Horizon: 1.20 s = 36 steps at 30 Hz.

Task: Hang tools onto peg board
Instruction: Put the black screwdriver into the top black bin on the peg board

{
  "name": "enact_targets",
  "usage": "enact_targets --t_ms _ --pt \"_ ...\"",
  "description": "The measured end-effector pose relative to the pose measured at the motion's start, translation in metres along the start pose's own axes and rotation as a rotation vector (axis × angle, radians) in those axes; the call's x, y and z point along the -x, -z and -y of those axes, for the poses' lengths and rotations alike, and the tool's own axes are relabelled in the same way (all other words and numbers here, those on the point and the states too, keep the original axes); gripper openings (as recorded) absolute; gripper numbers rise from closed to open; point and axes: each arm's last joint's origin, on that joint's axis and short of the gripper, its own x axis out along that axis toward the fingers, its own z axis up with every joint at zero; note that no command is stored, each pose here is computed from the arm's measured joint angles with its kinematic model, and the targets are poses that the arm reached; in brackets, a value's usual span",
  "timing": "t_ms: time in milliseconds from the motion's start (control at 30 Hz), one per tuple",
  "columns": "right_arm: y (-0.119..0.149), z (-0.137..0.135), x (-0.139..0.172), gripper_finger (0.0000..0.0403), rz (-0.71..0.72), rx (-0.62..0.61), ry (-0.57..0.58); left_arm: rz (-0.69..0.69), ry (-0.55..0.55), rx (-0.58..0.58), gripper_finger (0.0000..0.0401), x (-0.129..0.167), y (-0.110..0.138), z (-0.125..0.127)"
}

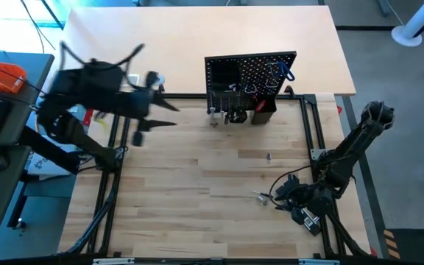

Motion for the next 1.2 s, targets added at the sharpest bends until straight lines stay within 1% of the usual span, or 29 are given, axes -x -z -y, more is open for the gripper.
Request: enact_targets --t_ms 67,133,200,267,367,500,633,767,833,900,1000,1067,1200 --pt "0.0 0.0 0.0 0.0158 0.008 0.005 0.004 -0.014 -0.018 0.035 0.0156 0.017 0.005 0.001" --pt "0.0 0.0 0.0 0.0158 0.016 0.006 0.009 -0.03 -0.039 0.06 0.0156 0.026 0.012 0.002" --pt "-0.001 0.0 0.0 0.0158 0.02 0.003 0.01 -0.037 -0.036 0.07 0.0156 0.027 0.021 0.005" --pt "-0.001 0.0 0.0 0.0158 0.024 0.0 0.007 -0.044 -0.033 0.075 0.0156 0.02 0.033 0.01" --pt "-0.001 0.0 0.0 0.0158 0.024 -0.007 0.008 -0.029 -0.042 0.084 0.0156 0.003 0.059 0.02" --pt "-0.001 0.0 0.0 0.0158 0.025 -0.009 0.006 0.113 -0.079 0.096 0.0156 -0.016 0.094 0.034" --pt "-0.001 0.0 0.0 0.0158 0.025 -0.009 0.005 0.223 -0.039 0.106 0.0156 -0.054 0.132 0.053" --pt "-0.001 0.0 0.0 0.0158 0.026 -0.009 0.006 0.228 -0.037 0.107 0.0156 -0.106 0.174 0.073" --pt "-0.002 0.0 0.0 0.0158 0.028 -0.01 0.009 0.263 -0.048 0.108 0.0156 -0.128 0.189 0.08" --pt "-0.003 0.001 -0.001 0.0158 0.03 -0.013 0.011 0.267 -0.038 0.108 0.0156 -0.15 0.205 0.088" --pt "-0.003 0.001 -0.001 0.0158 0.031 -0.013 0.013 0.254 0.046 0.115 0.0156 -0.182 0.222 0.099" --pt "-0.003 0.001 -0.001 0.0158 0.032 -0.008 0.012 0.257 0.093 0.119 0.0156 -0.2 0.227 0.103" --pt "-0.003 0.001 -0.001 0.0158 0.038 -0.007 0.014 0.268 0.141 0.148 0.0156 -0.234 0.241 0.116"
